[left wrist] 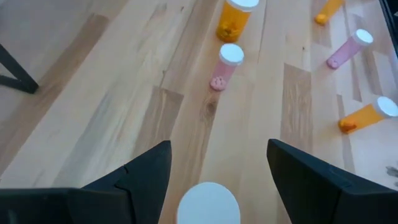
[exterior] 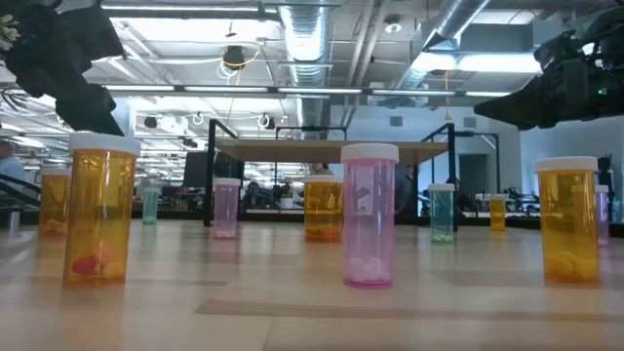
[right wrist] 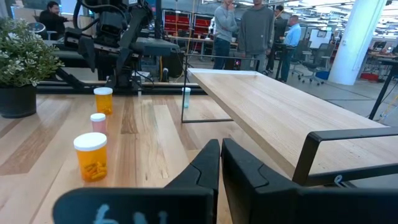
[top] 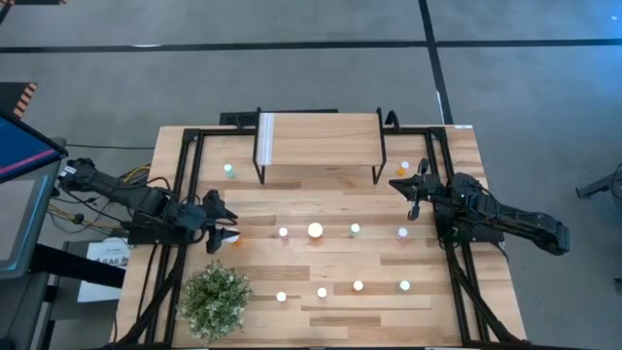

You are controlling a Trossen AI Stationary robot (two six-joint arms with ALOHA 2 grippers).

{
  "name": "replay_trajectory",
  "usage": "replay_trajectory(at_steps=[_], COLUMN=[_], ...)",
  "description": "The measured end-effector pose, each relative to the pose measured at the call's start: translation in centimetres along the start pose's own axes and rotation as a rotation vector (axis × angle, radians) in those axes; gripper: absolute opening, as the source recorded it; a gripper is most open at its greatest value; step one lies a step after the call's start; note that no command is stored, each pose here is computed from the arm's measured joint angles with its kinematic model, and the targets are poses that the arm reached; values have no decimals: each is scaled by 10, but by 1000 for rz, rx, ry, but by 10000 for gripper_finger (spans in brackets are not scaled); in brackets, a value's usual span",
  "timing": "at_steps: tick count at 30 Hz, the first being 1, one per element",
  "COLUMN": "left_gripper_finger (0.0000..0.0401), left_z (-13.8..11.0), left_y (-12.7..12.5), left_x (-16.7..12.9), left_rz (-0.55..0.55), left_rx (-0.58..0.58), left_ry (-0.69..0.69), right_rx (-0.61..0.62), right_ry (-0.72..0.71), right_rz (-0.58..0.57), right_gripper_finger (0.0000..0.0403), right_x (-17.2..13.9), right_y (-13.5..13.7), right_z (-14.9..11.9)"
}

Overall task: Pick and place medicine bottles onto shelf by color
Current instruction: Put the orange pill bottle on the shelf

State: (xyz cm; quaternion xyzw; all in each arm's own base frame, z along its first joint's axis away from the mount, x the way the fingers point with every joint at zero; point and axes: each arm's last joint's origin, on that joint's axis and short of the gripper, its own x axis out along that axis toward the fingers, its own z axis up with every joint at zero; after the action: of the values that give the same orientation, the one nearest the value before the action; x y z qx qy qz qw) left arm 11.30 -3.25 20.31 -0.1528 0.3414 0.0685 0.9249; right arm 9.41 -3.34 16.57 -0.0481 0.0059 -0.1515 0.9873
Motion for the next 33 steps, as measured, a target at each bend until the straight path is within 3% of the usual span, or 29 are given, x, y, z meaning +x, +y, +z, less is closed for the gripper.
replay_trajectory(at_steps=[8,21,33], left_gripper_finger=[253,311,316], left_z=[11,3,-3], left_y=[-7,-8,-6], left_x=[0,19,19], left_rz=[35,135,162], left_rx=[4,-26,-75], left_ry=[78,222,299], right_rx=[0,0,0], right_ry=[0,0,0], right_rz=[0,0,0], right_gripper_finger=[43,43,43], right_x=[0,0,0], right_y=[0,0,0], right_z=[0,0,0])
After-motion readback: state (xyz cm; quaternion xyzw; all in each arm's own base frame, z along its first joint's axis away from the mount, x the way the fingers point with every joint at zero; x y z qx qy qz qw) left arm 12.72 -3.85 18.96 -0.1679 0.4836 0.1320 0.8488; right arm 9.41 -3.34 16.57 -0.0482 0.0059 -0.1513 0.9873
